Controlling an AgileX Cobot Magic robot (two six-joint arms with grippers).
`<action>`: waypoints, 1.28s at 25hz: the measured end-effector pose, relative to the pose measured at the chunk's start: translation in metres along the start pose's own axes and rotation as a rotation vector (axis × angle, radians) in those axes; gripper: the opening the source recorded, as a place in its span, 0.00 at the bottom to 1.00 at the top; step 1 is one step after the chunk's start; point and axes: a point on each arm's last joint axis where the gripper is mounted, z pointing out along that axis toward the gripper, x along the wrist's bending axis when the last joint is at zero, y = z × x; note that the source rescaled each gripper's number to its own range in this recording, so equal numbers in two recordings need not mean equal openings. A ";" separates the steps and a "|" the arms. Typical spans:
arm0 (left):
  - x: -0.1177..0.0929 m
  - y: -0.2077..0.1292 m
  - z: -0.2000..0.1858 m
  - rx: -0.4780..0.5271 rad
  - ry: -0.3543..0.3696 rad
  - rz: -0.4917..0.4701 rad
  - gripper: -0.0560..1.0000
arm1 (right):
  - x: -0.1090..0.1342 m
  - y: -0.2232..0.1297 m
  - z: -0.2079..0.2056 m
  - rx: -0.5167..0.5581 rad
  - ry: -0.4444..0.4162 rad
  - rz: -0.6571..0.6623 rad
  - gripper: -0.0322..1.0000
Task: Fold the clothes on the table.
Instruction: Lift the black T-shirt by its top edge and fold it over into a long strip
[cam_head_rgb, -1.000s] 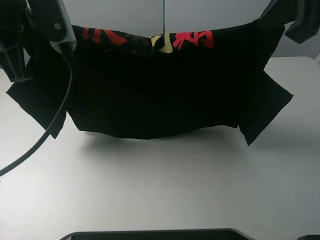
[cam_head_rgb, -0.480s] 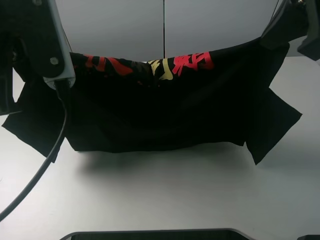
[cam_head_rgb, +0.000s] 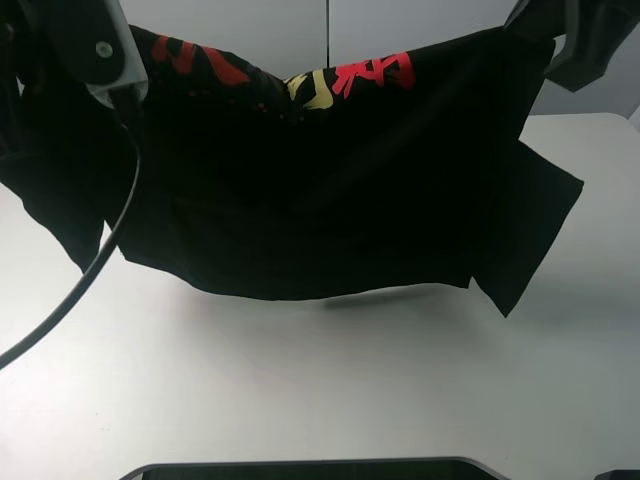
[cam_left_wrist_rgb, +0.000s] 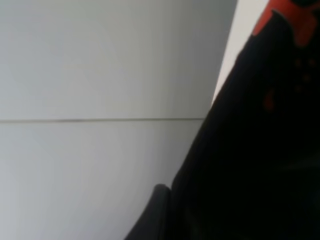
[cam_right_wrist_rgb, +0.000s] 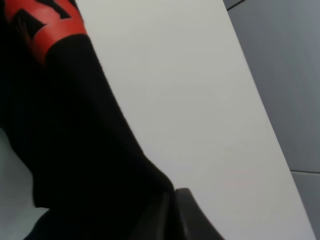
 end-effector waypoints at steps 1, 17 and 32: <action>0.005 -0.004 0.006 0.019 0.012 -0.022 0.05 | -0.002 0.003 0.006 -0.008 -0.014 -0.009 0.04; -0.014 -0.015 0.103 0.026 -0.262 -0.093 0.05 | 0.000 0.012 0.049 0.036 -0.007 -0.013 0.04; -0.061 -0.031 0.081 0.276 -0.808 -0.104 0.05 | 0.054 -0.031 0.092 0.228 0.241 0.046 0.04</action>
